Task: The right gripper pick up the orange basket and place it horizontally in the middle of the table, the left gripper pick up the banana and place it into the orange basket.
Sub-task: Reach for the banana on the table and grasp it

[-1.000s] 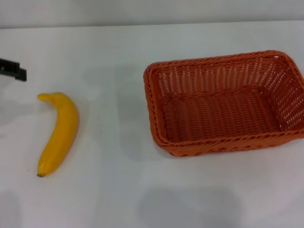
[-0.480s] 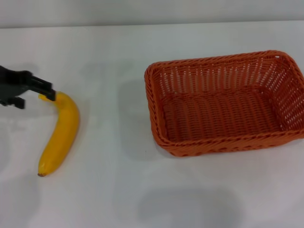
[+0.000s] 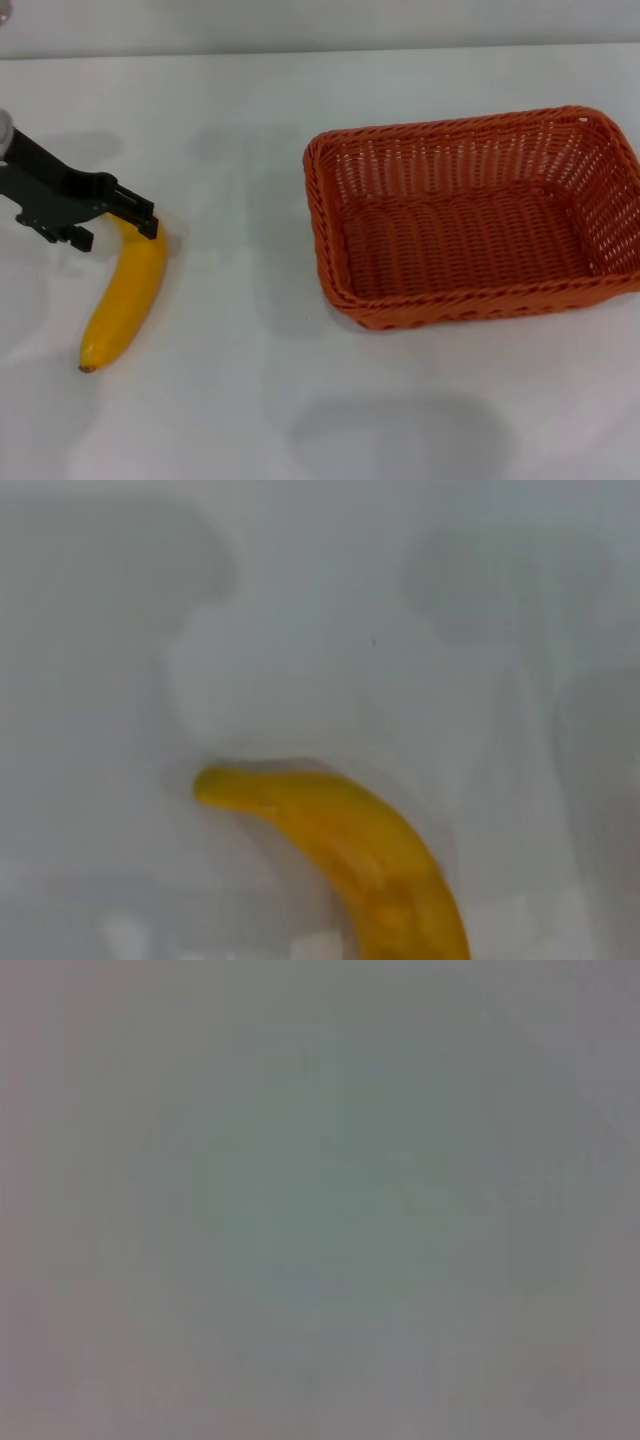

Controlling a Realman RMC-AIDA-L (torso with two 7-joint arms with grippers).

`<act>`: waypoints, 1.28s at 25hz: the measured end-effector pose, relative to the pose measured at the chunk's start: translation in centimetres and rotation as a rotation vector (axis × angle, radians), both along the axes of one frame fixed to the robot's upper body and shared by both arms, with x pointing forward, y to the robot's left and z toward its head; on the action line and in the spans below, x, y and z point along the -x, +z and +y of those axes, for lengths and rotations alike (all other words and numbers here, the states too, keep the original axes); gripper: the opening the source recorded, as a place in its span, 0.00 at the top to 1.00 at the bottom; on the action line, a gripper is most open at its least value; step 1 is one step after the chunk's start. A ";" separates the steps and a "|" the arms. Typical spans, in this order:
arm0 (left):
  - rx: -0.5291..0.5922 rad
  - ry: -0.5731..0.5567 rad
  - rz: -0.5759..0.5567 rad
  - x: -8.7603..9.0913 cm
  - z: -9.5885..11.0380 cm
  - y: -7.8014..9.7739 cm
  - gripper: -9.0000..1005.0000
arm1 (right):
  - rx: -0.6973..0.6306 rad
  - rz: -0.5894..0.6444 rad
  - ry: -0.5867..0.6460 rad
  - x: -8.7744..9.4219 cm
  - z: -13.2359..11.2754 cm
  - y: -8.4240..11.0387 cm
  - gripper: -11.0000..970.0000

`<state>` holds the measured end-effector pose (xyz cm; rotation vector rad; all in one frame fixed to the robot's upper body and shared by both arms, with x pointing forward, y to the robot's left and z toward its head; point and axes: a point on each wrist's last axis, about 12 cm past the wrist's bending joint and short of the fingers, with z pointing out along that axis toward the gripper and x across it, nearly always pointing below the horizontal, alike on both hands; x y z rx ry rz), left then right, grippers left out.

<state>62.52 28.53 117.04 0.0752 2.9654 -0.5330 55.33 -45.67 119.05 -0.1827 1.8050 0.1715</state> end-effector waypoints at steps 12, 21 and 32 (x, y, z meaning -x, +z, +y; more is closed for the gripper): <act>-0.055 -0.001 0.049 -0.4 -2.1 -2.2 0.25 | 0.015 -0.016 -0.004 -0.6 0.3 0.2 0.30; -0.066 -0.005 0.056 -0.4 -3.1 -2.9 0.26 | 0.021 -0.012 -0.017 -0.9 0.3 0.0 0.31; -0.116 -0.039 0.081 0.2 -3.5 -3.8 0.30 | 0.024 -0.006 -0.017 -0.7 0.2 -0.2 0.31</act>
